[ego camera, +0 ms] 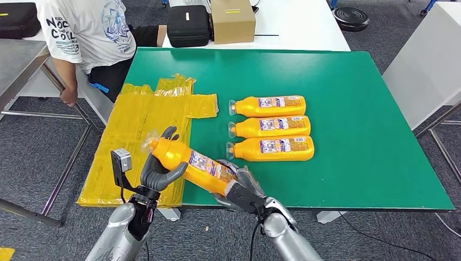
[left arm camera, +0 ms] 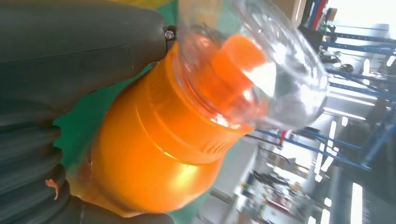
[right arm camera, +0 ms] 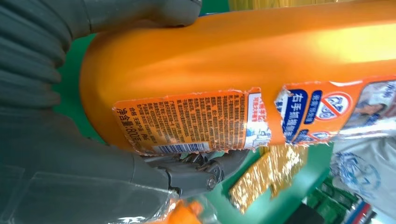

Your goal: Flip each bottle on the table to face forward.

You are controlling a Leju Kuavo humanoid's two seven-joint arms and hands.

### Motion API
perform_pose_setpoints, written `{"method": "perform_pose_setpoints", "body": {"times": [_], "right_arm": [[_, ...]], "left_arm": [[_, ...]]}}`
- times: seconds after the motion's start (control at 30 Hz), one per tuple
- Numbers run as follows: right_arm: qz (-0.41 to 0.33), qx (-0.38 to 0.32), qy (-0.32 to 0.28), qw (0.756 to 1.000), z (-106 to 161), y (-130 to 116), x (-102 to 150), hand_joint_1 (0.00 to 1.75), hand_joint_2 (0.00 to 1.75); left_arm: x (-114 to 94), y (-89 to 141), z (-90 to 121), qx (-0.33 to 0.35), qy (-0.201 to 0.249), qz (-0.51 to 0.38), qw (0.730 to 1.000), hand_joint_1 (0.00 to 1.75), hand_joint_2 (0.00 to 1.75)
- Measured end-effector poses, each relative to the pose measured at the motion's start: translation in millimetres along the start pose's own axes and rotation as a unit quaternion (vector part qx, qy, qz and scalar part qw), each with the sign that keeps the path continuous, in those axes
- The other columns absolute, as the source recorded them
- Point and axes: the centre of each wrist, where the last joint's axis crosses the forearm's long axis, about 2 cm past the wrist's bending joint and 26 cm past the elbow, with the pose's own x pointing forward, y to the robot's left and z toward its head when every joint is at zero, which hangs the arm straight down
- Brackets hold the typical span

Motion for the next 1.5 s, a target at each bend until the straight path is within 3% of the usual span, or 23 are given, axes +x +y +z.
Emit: {"method": "perform_pose_setpoints", "body": {"times": [0.3,0.7,1.1,1.5], "right_arm": [[0.007,-0.003,0.007,1.0,3.3,-5.3,-7.8,1.75,1.75],[0.017,0.001,0.005,1.0,4.4,-8.0,-8.2,1.75,1.75],[0.035,0.033,-0.035,0.998,-24.3,0.7,14.7,1.75,1.75],[0.059,0.074,-0.013,0.995,-35.8,14.8,21.8,1.75,1.75]], "left_arm": [[2.2,1.2,6.3,-0.033,-0.003,0.028,0.999,0.0,1.75],[0.2,-11.5,1.7,-0.082,0.017,-0.012,0.996,0.0,1.75],[-4.3,-20.4,-3.2,-0.101,0.034,-0.029,0.994,0.0,1.75],[-3.2,-15.9,-8.9,-0.078,0.044,-0.02,0.996,0.0,1.75]]}}
